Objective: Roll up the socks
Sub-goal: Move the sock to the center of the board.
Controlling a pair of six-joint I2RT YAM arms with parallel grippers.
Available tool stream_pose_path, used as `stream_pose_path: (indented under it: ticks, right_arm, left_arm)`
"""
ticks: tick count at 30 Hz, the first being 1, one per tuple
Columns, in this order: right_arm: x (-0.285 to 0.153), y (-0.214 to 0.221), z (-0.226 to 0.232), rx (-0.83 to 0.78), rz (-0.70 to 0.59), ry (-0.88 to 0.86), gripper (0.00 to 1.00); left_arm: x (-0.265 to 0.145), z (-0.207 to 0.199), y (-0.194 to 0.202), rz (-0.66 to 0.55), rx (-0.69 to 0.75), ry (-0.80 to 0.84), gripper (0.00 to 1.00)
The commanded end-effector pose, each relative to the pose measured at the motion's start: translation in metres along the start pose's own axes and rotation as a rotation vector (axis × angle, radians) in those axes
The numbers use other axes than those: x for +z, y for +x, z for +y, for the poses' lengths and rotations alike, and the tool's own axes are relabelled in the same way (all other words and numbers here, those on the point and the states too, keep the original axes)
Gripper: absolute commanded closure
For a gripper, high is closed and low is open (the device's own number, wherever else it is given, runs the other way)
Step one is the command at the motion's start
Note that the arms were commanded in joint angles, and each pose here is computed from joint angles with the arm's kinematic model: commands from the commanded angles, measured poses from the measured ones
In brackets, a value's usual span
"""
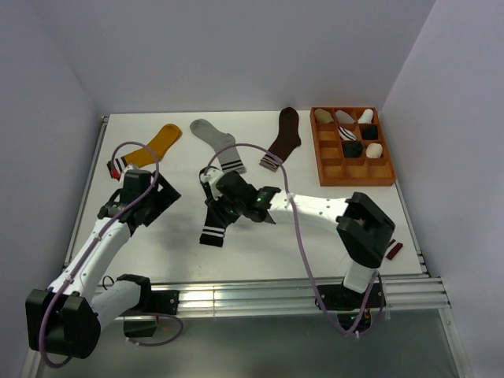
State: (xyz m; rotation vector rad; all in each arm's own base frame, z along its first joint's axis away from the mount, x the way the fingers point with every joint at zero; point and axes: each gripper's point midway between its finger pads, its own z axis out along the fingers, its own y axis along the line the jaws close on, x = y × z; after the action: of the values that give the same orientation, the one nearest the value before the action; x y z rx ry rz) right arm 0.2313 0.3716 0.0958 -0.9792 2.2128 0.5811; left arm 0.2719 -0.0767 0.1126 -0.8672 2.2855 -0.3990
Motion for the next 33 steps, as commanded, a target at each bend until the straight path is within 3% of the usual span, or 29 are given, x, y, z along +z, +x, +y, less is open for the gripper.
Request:
stream_pose_path:
  ticks: [1,10,15,20,25,28,33]
  right_arm:
    - [0.011,-0.054,-0.013,-0.159,-0.092,0.071,0.51]
    - [0.082,-0.053,-0.057,-0.193,0.037,0.113,0.50]
    - [0.101,-0.010,-0.070,-0.138,0.148,0.110,0.50]
    - [0.087,0.043,-0.084,0.026,0.240,0.219,0.53]
    - [0.043,0.098,-0.103,0.201,0.303,0.402,0.53]
    - [0.017,0.108,-0.106,0.347,0.290,0.482,0.51]
    - [0.016,0.112,-0.117,0.452,0.284,0.513,0.47]
  left_arm:
    - [-0.018,-0.004,-0.031,-0.062,0.108,0.033,0.01]
    - [-0.020,0.008,-0.048,-0.155,0.151,0.052,0.01]
    - [-0.020,0.008,-0.051,-0.158,0.150,0.051,0.01]
    - [-0.021,0.007,-0.053,-0.160,0.139,0.064,0.01]
    - [-0.021,0.006,-0.053,-0.160,0.136,0.080,0.01]
    - [-0.019,0.006,-0.052,-0.149,0.137,0.079,0.01]
    - [-0.019,0.006,-0.054,-0.149,0.132,0.083,0.00]
